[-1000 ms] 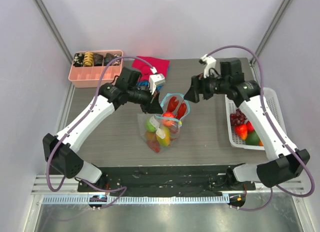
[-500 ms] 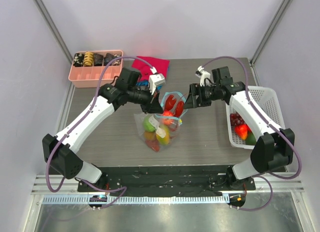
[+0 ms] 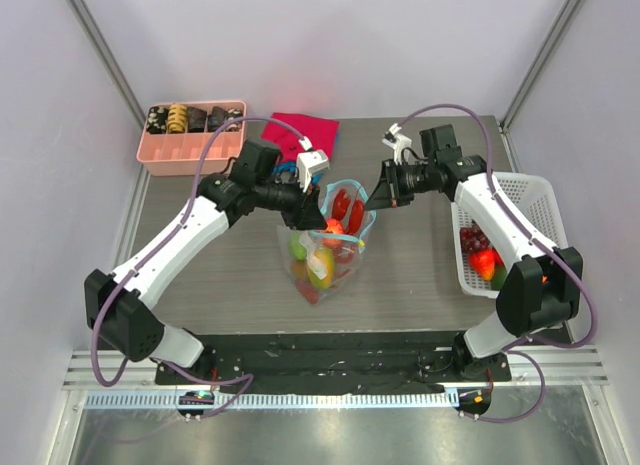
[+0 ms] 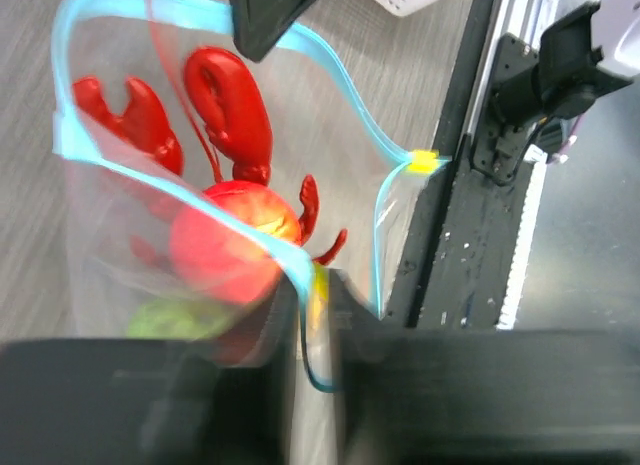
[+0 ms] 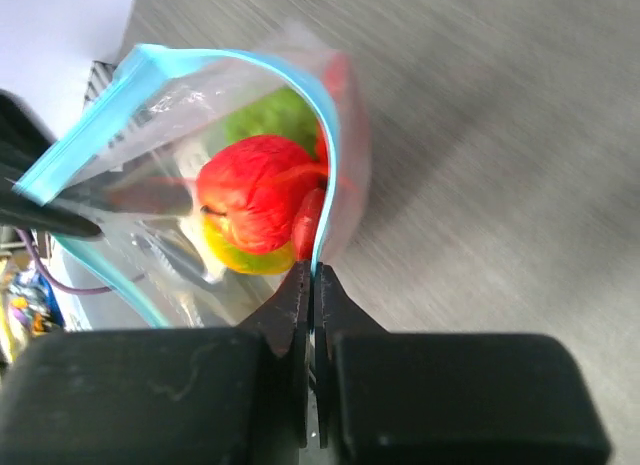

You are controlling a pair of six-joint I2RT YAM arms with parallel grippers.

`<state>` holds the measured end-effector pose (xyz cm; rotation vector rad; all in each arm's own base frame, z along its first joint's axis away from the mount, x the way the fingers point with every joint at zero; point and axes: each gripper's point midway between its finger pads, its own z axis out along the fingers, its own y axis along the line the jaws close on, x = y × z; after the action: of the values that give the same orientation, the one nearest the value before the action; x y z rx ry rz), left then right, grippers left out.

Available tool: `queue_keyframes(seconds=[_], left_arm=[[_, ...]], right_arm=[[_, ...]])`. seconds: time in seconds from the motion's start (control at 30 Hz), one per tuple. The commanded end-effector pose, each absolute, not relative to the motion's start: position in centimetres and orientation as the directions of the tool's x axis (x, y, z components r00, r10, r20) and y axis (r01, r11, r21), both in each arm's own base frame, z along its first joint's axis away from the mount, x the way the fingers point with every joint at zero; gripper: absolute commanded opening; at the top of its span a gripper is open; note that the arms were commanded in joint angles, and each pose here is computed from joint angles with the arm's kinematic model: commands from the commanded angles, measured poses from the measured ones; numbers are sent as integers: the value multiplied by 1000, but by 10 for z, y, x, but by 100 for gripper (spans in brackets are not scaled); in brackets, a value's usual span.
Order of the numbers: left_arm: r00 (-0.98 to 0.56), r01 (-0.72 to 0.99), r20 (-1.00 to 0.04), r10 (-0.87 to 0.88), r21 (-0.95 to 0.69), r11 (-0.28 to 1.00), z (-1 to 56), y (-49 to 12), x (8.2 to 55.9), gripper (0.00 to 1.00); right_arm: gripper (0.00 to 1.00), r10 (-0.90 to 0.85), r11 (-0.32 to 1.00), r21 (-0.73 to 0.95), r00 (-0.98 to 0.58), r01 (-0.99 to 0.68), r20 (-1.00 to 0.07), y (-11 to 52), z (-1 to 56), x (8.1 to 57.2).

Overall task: Place the food in the zip-top bag and seal the zipper
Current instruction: Adjust the zipper food storage bag at the center of the board.

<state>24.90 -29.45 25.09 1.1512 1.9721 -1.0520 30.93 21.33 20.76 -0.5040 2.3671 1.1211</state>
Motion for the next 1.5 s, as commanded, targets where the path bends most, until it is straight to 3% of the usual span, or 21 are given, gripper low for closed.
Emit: queue_keyframes(seconds=[0.0,0.07,0.17,0.37,0.57,0.77,1.1,1.3,1.47], left_arm=[[-309,935,-890,334,-221,277,282,-296,250,32],[-274,941,-903,331,-181,285,288,-293,251,55],[-181,944,-924,337,-66,324,300,-282,257,70],[30,937,-922,386,160,310,311,-267,264,80],[103,886,-884,455,290,363,312,-262,296,81],[65,887,-887,457,261,380,305,-259,319,80],[63,956,-932,358,159,246,308,-278,294,79],[-34,965,-945,324,54,257,301,-286,293,75],[-183,920,-951,251,-75,385,298,-281,311,66]], right_arm=[[1,-190,463,521,-654,-717,-732,231,259,320],[1,-229,414,498,-616,-762,-754,241,269,319],[1,-307,355,427,-535,-832,-787,245,276,315],[1,-444,231,329,-400,-916,-802,258,264,299],[1,-486,122,230,-260,-966,-835,282,278,290],[1,-475,60,187,-193,-980,-859,291,297,285],[1,-522,-47,101,-61,-994,-851,301,295,275],[1,-504,-77,70,-22,-995,-863,310,305,277],[1,-501,-87,60,-9,-994,-865,314,308,275]])
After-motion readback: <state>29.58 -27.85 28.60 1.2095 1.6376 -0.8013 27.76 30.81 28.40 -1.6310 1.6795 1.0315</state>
